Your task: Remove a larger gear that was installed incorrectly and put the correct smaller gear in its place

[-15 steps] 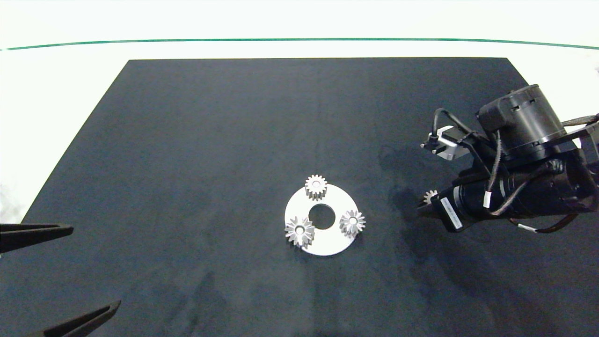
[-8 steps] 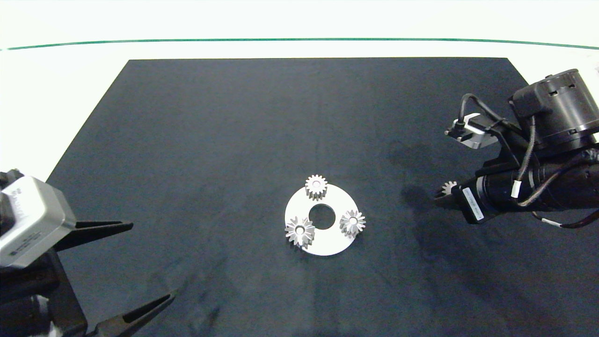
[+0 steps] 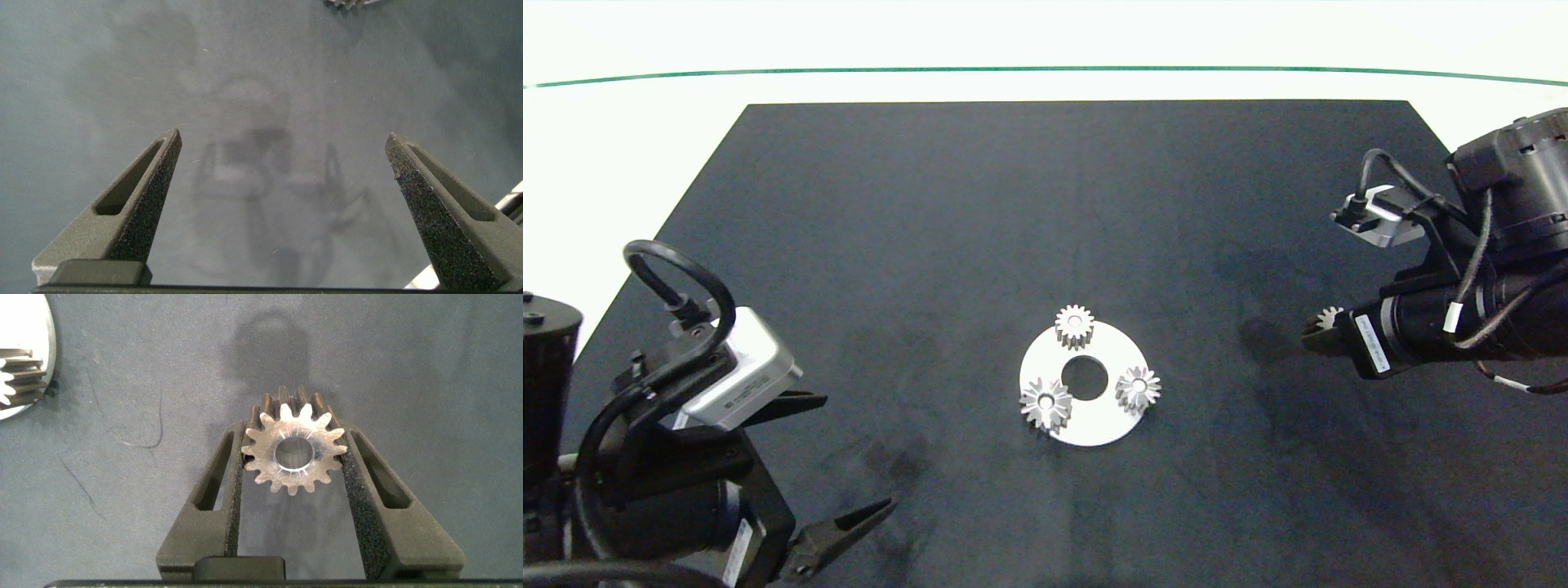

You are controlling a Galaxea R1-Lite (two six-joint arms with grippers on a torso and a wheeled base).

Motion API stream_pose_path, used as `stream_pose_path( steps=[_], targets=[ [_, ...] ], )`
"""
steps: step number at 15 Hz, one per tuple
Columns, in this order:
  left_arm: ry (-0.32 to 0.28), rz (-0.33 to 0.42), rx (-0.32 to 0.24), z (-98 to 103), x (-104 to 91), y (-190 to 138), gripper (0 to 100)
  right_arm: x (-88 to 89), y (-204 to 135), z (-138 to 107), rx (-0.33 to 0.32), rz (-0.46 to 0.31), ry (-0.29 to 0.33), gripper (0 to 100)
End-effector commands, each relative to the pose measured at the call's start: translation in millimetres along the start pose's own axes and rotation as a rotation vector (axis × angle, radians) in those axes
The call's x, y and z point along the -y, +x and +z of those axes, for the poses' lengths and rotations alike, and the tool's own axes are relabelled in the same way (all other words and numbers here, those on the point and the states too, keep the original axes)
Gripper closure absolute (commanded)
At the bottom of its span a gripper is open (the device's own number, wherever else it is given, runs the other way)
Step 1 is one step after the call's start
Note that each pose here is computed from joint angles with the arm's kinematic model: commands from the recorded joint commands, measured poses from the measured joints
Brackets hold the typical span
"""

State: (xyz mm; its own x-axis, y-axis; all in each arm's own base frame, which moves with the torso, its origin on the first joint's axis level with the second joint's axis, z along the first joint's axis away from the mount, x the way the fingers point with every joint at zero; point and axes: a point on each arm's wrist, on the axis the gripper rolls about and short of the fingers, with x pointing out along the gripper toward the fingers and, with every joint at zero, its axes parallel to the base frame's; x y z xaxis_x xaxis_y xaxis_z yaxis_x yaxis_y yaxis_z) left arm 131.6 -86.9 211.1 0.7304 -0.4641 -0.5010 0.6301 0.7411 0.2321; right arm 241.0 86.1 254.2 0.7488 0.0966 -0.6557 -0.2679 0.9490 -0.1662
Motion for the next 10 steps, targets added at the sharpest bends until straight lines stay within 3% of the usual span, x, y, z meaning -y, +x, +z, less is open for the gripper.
stream_pose_path(
  steps=[1, 3, 6, 10],
  targets=[
    [-0.040, -0.038, -0.050, 5.4, 7.6, 25.7, 0, 3.1, -0.5, 0.4, 0.001, -0.009, 0.010, 78],
    [-0.035, -0.051, -0.041, 9.1, 11.5, 35.7, 0, 5.2, -1.6, -0.1, 0.003, -0.012, 0.017, 78],
    [-0.012, -0.027, 0.019, 19.5, 20.5, 50.6, 0, 9.1, -1.5, -0.4, 0.003, -0.008, 0.042, 78],
    [0.042, -0.005, 0.051, 28.0, 46.8, 73.1, 0, 17.8, -3.1, -2.5, 0.001, -0.033, 0.079, 78]
  ],
)
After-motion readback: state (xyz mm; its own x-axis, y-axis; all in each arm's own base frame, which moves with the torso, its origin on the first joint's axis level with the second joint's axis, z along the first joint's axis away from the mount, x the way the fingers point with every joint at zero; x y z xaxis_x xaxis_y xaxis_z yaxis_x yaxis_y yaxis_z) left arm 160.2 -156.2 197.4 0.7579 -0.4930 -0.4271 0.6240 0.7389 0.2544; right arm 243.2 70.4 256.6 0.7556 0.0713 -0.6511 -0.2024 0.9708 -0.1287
